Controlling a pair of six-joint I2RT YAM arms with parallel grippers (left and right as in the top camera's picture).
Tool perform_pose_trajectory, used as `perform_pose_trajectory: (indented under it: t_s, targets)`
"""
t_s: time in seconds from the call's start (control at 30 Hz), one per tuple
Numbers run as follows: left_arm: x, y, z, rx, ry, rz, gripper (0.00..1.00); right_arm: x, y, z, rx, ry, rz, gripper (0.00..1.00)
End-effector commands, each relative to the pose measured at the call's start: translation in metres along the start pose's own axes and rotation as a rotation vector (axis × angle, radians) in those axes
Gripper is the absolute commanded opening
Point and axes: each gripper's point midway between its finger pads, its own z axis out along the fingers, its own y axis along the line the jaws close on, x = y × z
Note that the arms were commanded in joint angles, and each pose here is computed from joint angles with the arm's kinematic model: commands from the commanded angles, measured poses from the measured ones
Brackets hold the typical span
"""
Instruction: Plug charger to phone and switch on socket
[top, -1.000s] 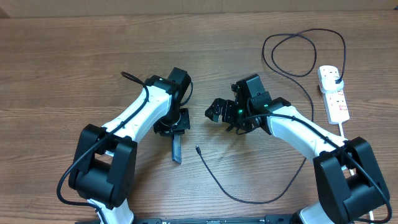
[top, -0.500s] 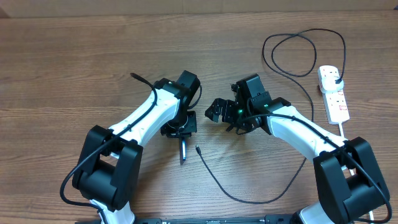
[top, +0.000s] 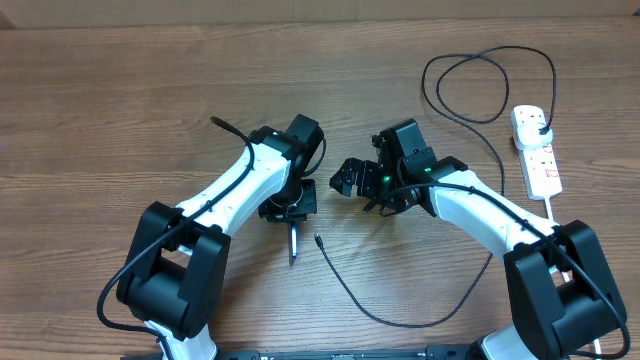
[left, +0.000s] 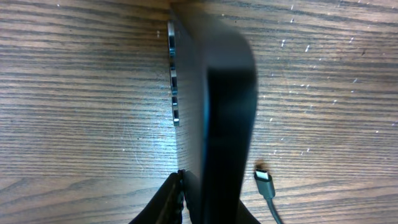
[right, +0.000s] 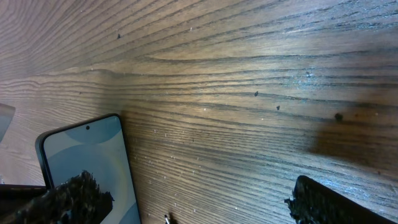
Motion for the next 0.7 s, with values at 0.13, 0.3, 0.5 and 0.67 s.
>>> perform_pose_trajectory:
  t_s: [0.13,0.3,0.5,0.67]
  targets:
    - [0.003,0.003,0.002,-0.013,0.0,-0.018,0.2,0.0,-0.002,-0.001,0.007,-0.009,-0.008,1.0]
    - [0.006,0.006,0.008,-0.019,0.009,-0.031,0.17,-0.001,-0.002,-0.001,0.007,-0.009,-0.008,1.0]
    - [0.006,0.009,0.01,-0.033,0.002,-0.031,0.13,-0.001,-0.002,-0.001,0.007,-0.009,-0.008,1.0]
    - [0.004,0.01,0.01,-0.042,-0.005,-0.031,0.09,-0.001,-0.002,-0.001,0.007,-0.009,-0.008,1.0]
